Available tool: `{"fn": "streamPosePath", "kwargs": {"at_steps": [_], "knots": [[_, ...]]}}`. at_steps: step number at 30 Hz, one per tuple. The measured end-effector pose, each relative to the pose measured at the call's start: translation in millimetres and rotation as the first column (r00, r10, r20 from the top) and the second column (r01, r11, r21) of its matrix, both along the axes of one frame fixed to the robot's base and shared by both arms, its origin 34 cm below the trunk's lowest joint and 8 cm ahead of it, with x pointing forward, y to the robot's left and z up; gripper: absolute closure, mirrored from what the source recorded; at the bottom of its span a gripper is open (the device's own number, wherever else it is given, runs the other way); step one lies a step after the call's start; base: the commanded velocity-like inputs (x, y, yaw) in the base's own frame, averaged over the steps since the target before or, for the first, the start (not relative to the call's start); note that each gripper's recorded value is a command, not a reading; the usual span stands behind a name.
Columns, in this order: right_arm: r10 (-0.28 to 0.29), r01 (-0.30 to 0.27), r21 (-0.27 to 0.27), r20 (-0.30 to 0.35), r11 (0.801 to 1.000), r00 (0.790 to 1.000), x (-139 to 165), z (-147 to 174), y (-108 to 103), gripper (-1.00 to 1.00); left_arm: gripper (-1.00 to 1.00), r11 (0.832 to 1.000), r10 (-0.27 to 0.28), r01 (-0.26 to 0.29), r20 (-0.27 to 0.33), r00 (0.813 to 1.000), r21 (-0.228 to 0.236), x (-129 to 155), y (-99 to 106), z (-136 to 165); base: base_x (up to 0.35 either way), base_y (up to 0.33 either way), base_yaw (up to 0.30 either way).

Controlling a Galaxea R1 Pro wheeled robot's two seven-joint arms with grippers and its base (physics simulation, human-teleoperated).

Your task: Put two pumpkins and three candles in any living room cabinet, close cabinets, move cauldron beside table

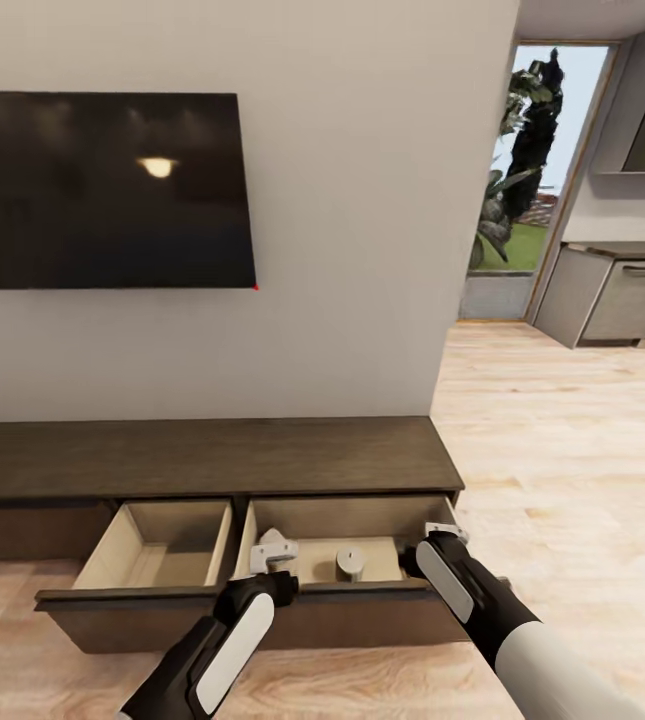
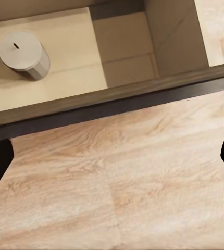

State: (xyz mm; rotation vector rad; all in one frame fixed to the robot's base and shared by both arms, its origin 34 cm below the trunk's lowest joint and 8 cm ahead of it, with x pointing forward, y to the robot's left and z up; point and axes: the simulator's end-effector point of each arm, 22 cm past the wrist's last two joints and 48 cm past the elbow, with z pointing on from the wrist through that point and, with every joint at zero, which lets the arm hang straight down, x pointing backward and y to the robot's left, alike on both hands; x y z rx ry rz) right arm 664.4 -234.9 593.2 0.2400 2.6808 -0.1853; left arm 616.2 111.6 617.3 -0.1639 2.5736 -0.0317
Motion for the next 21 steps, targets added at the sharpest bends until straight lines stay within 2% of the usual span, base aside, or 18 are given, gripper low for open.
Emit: {"fn": "streamPosePath", "kwargs": {"at_steps": [16,21], "knots": [[0.0,0.0,0.0,0.001,1.0,1.0,0.3,0.2,0.0,-1.0,-1.0,1.0,-0.001,0.001,0.001,1.0,-0.001,0.1,-1.0,0.6,-0.249,0.0,0.0],[0.0,0.0,0.0,0.002,1.0,1.0,0.2,0.4,0.1,-1.0,-1.0,1.0,-0.001,0.001,0.002,1.0,-0.001,0.2,-1.0,0.9,-0.144,0.0,0.0]]}}
